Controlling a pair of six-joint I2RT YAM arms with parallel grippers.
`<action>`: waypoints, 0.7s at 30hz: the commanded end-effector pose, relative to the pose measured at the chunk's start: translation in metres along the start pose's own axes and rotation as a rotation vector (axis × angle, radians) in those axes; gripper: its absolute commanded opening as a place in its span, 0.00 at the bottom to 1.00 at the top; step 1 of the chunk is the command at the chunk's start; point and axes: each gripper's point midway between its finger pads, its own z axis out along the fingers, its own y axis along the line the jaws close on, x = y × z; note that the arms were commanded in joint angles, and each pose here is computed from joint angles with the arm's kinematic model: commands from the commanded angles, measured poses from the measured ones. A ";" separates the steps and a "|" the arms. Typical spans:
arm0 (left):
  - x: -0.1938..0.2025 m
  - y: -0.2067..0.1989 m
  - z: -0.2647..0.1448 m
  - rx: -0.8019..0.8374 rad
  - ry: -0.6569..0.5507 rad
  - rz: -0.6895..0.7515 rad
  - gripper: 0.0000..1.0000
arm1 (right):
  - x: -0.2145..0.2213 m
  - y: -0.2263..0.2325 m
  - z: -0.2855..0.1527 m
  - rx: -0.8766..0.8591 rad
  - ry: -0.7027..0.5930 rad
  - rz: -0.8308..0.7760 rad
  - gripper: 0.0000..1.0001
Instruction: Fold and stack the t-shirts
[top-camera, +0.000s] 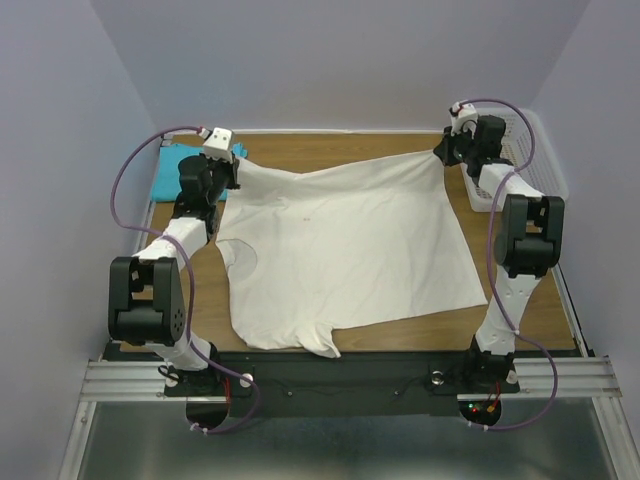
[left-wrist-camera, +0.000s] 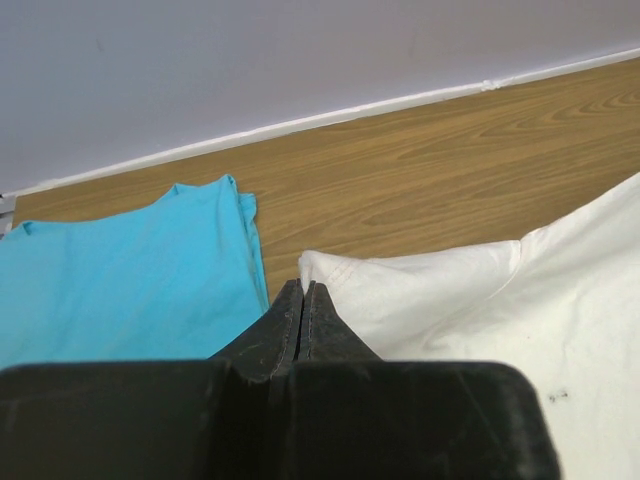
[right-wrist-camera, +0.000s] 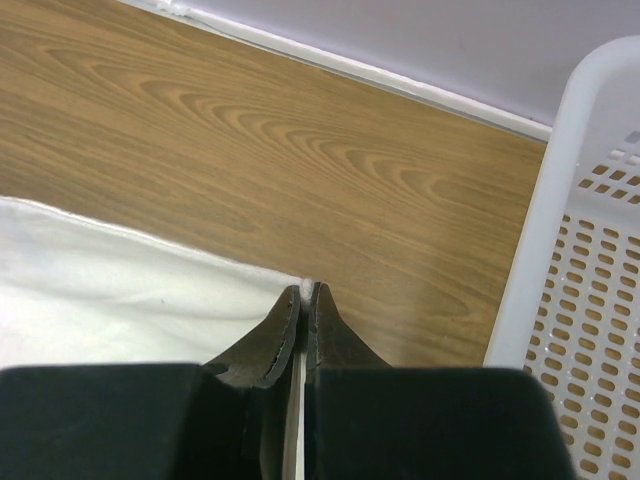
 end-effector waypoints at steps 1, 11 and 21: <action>-0.036 0.004 -0.014 -0.029 -0.102 0.045 0.00 | -0.048 -0.003 -0.018 0.016 -0.115 -0.055 0.01; -0.024 -0.010 -0.024 0.004 -0.080 0.028 0.00 | -0.051 -0.001 -0.021 0.016 -0.127 -0.053 0.01; -0.023 -0.015 -0.026 0.010 -0.076 0.027 0.00 | -0.047 -0.001 -0.025 0.024 -0.122 -0.054 0.01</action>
